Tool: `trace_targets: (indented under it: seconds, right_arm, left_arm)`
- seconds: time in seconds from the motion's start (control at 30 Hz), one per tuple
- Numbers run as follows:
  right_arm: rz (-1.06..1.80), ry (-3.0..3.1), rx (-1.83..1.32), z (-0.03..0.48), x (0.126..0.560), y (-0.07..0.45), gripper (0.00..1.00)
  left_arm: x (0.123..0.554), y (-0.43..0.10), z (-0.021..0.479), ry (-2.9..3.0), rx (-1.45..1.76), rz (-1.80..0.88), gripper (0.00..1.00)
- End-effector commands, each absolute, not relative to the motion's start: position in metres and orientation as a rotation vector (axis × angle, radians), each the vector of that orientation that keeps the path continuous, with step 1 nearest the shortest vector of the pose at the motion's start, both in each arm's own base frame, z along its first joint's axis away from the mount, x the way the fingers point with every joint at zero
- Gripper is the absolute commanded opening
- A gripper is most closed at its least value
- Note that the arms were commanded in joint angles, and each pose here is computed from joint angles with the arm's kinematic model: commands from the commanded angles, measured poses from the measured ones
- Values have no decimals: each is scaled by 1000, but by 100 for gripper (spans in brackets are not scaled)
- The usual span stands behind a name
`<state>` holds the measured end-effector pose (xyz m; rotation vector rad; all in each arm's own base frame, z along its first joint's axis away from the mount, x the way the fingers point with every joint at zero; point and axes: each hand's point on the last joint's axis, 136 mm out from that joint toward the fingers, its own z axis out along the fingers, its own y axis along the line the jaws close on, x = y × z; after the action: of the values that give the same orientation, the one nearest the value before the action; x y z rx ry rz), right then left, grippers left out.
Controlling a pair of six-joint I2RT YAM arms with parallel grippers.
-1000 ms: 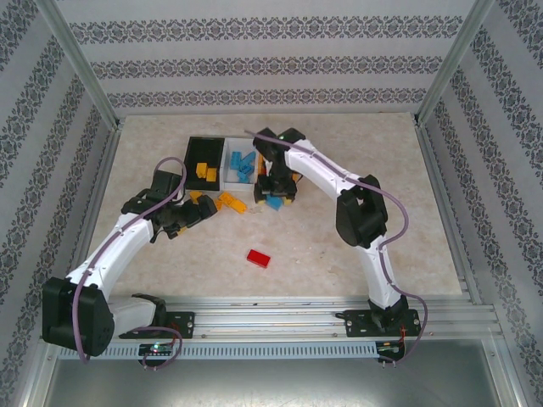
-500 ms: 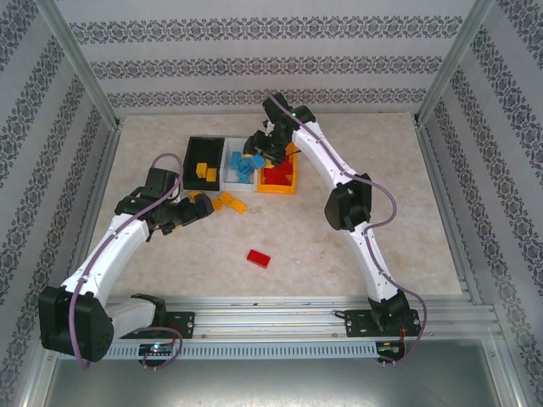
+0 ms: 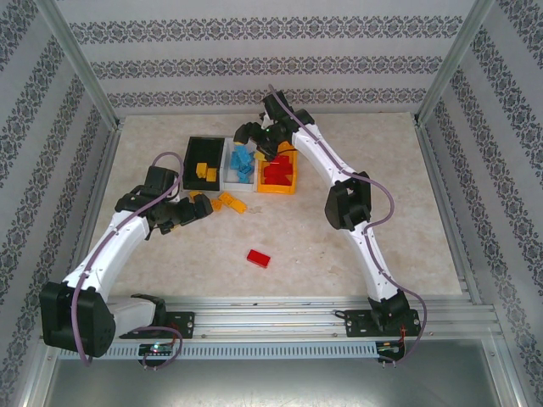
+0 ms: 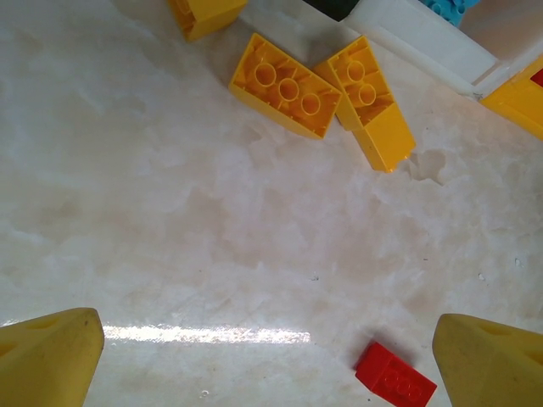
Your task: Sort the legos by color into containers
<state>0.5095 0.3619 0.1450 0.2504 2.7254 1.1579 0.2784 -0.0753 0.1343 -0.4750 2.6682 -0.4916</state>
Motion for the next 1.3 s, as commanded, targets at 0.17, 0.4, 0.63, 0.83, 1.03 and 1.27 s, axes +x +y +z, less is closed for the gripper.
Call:
trace_targets:
  seconds: [0.17, 0.4, 0.63, 0.83, 1.03, 1.27]
  right_arm:
    - [1169, 2723, 236, 150, 508, 359, 84]
    - [1153, 2732, 225, 152, 503, 355, 86]
    - [1168, 2732, 172, 161, 495, 357, 86]
    - [1103, 2755, -37, 175, 467, 357, 85]
    - [852, 2809, -518, 171, 401, 350, 85]
    - [667, 2908, -859, 130, 312, 338, 81]
  left_arm:
    - [280, -72, 140, 2670, -465, -492, 100]
    - [278, -73, 139, 2664, -476, -502, 100]
    - [276, -70, 138, 2652, -506, -494, 100]
    - [270, -41, 142, 2614, -679, -344, 100]
    - [271, -36, 143, 2598, -799, -452, 100]
    - [273, -49, 131, 2642, -829, -588, 100]
